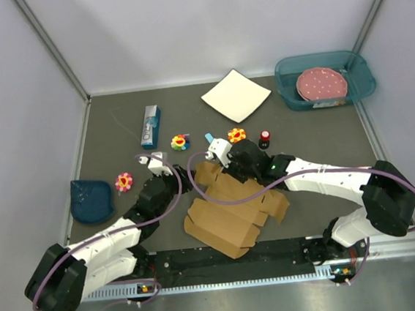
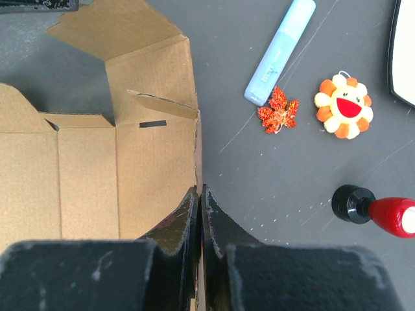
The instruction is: Fold the paper box
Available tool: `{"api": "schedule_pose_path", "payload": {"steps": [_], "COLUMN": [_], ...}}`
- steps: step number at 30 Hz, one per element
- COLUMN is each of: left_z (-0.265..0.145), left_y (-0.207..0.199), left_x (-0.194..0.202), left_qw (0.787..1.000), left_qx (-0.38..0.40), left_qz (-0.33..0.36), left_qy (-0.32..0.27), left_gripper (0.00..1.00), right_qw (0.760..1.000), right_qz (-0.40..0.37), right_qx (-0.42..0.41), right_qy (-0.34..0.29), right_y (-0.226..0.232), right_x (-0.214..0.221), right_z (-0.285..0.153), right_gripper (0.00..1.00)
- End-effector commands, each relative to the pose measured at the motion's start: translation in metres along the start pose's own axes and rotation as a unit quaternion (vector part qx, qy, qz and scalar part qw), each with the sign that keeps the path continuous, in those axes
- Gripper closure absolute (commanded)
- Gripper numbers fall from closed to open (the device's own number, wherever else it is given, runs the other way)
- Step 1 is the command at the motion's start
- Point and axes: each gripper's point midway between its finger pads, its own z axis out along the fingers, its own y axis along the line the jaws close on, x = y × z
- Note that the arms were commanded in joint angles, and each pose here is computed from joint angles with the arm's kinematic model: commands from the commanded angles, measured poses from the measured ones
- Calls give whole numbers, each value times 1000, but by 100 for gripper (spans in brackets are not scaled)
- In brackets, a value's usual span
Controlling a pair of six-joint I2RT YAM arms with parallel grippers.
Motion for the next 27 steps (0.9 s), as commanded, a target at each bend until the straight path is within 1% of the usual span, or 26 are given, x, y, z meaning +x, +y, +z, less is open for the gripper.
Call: {"api": "schedule_pose_path", "payload": {"steps": [1, 5, 12, 18, 21, 22, 27], "left_z": [7, 13, 22, 30, 33, 35, 42], "left_y": [-8, -11, -21, -32, -35, -36, -44], "left_x": [-5, -1, 4, 10, 12, 12, 10], "left_qw": [1000, 1000, 999, 997, 997, 997, 996], "left_qx": [12, 19, 43, 65, 70, 72, 85], "left_qz": [9, 16, 19, 21, 21, 21, 12], "left_qy": [1, 10, 20, 38, 38, 38, 35], "left_gripper": [41, 42, 43, 46, 48, 48, 48], "right_qw": [999, 999, 998, 994, 990, 985, 969], "right_qz": [-4, -12, -49, -84, -99, -103, -133], "right_qx": [11, 19, 35, 71, 102, 135, 205], "right_qy": [-31, -29, -10, 6, 18, 25, 25], "right_y": [-5, -8, -5, -5, -9, -18, -28], "right_x": [-25, -28, -27, -24, -21, -19, -20], "right_z": [-12, -14, -14, -15, -15, -18, -23], "right_gripper": [100, 100, 100, 100, 100, 100, 100]}}
